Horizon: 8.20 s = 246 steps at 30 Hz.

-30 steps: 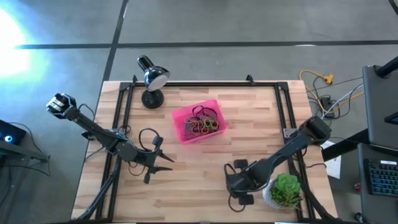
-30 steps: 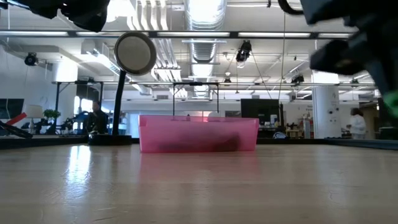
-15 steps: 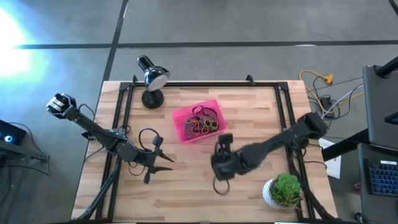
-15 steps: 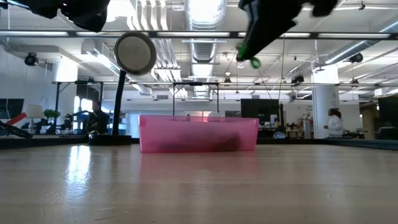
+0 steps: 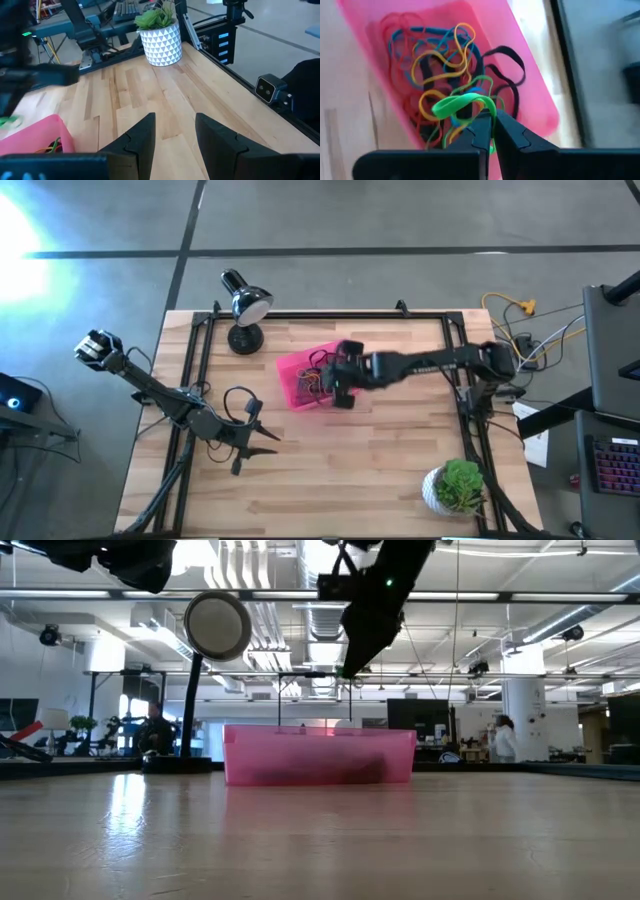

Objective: Pick and place rubber bands into bin
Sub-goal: Put the green rubber band into the red bin, then return to Home Position

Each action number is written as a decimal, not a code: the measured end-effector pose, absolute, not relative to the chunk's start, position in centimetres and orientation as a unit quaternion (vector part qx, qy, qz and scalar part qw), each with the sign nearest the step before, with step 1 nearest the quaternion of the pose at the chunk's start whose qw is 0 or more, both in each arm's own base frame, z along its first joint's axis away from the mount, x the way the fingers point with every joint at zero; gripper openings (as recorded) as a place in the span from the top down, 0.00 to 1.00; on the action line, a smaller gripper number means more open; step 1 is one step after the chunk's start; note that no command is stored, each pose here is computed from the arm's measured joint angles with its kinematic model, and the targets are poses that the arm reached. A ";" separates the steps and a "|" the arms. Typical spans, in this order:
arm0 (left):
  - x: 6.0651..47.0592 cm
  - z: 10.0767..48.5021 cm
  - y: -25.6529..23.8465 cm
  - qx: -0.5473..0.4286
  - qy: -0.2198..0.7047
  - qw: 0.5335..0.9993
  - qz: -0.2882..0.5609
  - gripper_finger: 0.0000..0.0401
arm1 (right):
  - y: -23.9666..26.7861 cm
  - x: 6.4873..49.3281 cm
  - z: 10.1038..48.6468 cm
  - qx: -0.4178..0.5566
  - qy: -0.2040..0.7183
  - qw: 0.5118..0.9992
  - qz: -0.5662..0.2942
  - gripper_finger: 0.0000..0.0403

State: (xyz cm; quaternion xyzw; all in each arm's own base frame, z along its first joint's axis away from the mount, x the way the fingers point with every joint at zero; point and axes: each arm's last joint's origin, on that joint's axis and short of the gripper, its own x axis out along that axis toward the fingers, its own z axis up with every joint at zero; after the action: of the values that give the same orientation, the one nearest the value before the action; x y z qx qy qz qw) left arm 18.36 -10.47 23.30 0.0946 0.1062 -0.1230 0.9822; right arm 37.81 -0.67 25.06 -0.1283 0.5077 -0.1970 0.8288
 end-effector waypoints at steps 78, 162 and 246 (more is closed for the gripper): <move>11.8 20.6 -3.2 0.141 -0.038 0.979 0.144 0.69 | 3.2 14.6 24.9 -0.086 0.040 0.994 -0.045 0.62; 9.9 17.0 -0.4 0.206 -0.031 0.977 -0.040 0.69 | -0.6 9.7 17.1 -0.068 -0.025 0.997 -0.031 0.65; 11.1 14.8 0.3 0.069 0.106 0.989 0.074 0.69 | -0.7 10.3 15.9 -0.060 0.047 0.997 -0.030 0.65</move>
State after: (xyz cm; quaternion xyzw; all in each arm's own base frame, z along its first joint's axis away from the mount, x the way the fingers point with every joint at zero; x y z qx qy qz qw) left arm 11.09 0.31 14.81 0.0690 0.1057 0.0740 0.9892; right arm 10.32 -0.67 15.90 -0.0602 0.0472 -0.0300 0.9966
